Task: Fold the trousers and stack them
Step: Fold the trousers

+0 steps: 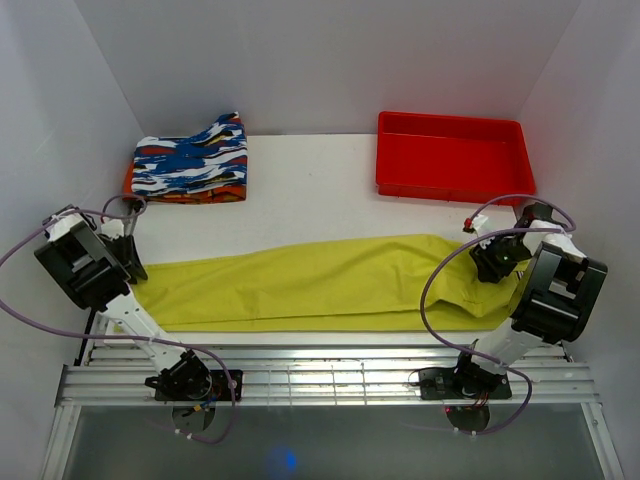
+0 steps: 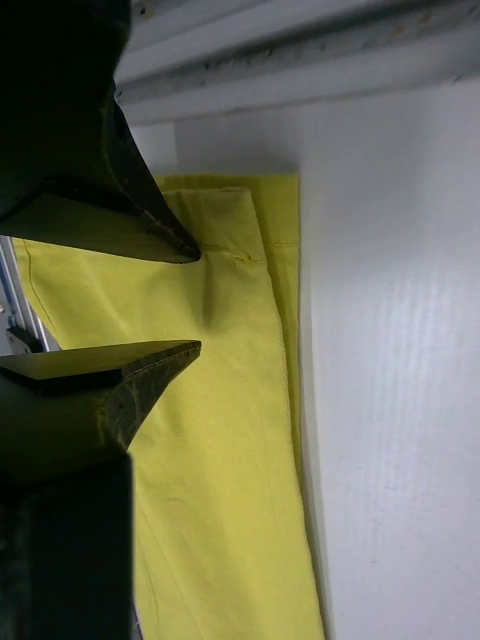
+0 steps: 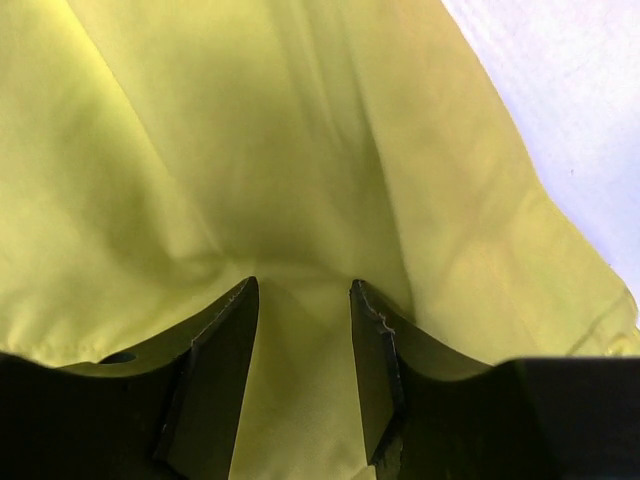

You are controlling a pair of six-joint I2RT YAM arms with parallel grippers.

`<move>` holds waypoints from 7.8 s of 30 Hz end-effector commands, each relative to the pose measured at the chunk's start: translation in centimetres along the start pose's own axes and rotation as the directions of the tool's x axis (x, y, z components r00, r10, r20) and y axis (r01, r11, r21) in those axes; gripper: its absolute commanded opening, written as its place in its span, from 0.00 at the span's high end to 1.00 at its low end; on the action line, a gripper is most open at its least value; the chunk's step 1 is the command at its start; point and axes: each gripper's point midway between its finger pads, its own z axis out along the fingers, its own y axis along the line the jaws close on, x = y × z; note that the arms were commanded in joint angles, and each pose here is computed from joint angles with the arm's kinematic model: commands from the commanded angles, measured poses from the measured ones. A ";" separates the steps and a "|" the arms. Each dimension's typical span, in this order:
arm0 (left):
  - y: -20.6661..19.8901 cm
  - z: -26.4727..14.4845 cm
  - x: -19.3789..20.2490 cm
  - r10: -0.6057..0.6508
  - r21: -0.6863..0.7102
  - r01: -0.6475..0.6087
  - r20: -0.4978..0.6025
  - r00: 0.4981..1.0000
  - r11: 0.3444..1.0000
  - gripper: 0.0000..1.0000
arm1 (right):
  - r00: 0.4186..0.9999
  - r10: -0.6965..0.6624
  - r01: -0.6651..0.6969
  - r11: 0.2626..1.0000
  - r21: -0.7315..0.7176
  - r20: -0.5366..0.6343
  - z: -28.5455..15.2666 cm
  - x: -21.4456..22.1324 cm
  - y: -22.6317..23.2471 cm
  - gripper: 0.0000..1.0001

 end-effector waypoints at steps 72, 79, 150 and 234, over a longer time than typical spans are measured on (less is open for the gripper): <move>-0.8 1.9 3.2 0.252 -0.130 -0.231 0.183 0.950 0.964 0.28 | 0.714 -0.577 0.667 0.387 0.636 -0.397 -17.5 -2.8 -5.2 0.90; 0.7 2.8 4.2 0.213 -0.123 -0.196 0.148 0.966 0.973 0.31 | 0.597 -0.643 0.793 0.386 0.471 -0.479 -11.4 2.3 -0.8 0.88; -42.0 4.5 15.0 0.932 0.188 -0.979 0.334 0.142 0.082 0.53 | 0.897 -0.275 0.275 0.960 0.051 0.346 -8.0 -7.7 9.0 0.38; -28.7 8.5 14.8 0.993 0.068 -0.995 0.095 -0.069 -0.076 1.00 | 0.845 -0.535 0.527 0.840 -0.129 -0.028 1.5 -3.0 11.4 0.92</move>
